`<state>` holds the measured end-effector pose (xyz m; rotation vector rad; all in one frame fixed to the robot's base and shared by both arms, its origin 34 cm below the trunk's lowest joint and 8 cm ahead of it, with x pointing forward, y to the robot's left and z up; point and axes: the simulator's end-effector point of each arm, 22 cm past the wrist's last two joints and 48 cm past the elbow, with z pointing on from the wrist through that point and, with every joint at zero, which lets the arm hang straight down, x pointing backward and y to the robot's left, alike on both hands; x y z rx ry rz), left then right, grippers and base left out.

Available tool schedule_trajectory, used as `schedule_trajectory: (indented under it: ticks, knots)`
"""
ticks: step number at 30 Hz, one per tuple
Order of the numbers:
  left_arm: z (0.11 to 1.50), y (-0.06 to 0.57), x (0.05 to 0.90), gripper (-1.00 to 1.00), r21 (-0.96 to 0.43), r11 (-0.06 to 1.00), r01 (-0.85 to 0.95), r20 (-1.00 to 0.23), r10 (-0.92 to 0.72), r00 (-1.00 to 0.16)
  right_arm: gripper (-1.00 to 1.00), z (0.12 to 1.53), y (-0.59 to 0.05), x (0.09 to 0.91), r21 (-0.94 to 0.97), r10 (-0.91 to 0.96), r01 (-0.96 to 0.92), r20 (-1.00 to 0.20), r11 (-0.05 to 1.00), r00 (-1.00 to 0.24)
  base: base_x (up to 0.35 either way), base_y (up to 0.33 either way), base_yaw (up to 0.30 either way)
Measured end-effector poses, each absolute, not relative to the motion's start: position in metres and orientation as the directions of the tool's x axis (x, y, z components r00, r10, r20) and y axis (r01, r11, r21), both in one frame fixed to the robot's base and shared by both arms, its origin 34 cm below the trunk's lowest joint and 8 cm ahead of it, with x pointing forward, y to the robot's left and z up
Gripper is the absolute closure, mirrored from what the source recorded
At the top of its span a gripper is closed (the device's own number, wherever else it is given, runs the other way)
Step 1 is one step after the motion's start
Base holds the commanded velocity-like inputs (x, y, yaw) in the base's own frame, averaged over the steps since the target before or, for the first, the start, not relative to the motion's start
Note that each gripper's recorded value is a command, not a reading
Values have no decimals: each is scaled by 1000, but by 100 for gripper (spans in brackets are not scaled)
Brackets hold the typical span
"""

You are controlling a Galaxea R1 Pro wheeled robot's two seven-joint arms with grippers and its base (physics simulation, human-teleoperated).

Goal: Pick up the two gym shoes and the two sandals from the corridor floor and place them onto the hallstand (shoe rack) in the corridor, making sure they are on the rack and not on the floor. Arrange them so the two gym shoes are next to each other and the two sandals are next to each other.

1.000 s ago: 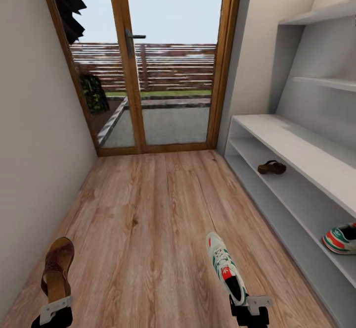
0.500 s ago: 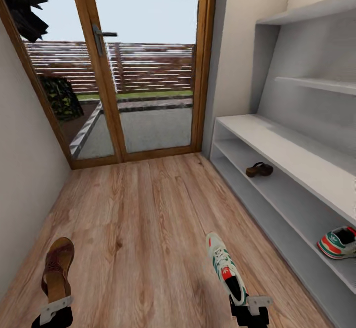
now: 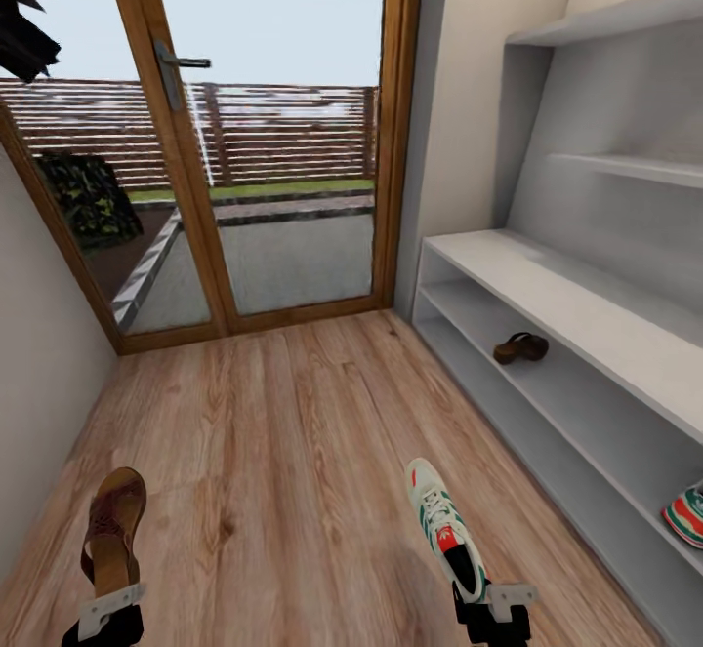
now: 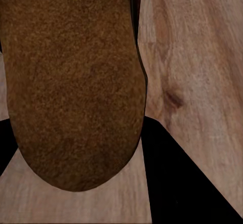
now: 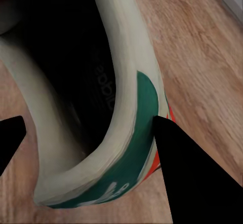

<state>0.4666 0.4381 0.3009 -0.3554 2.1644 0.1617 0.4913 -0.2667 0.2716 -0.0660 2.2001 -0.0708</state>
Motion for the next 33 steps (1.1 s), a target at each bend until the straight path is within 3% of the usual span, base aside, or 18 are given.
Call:
schedule_trajectory:
  ticks: [13, 33]
  knots:
    - [301, 438, 466, 100, -16, 950, -312, -814, -194, -547, 100, 272, -267, 491, -75, -73, -21, -805, 997, -589, 282, 202, -35]
    - [302, 437, 467, 100, -20, 950, -312, -816, -196, -543, 100, 274, -267, 493, -76, -74, -22, -809, 997, -584, 233, 243, -246]
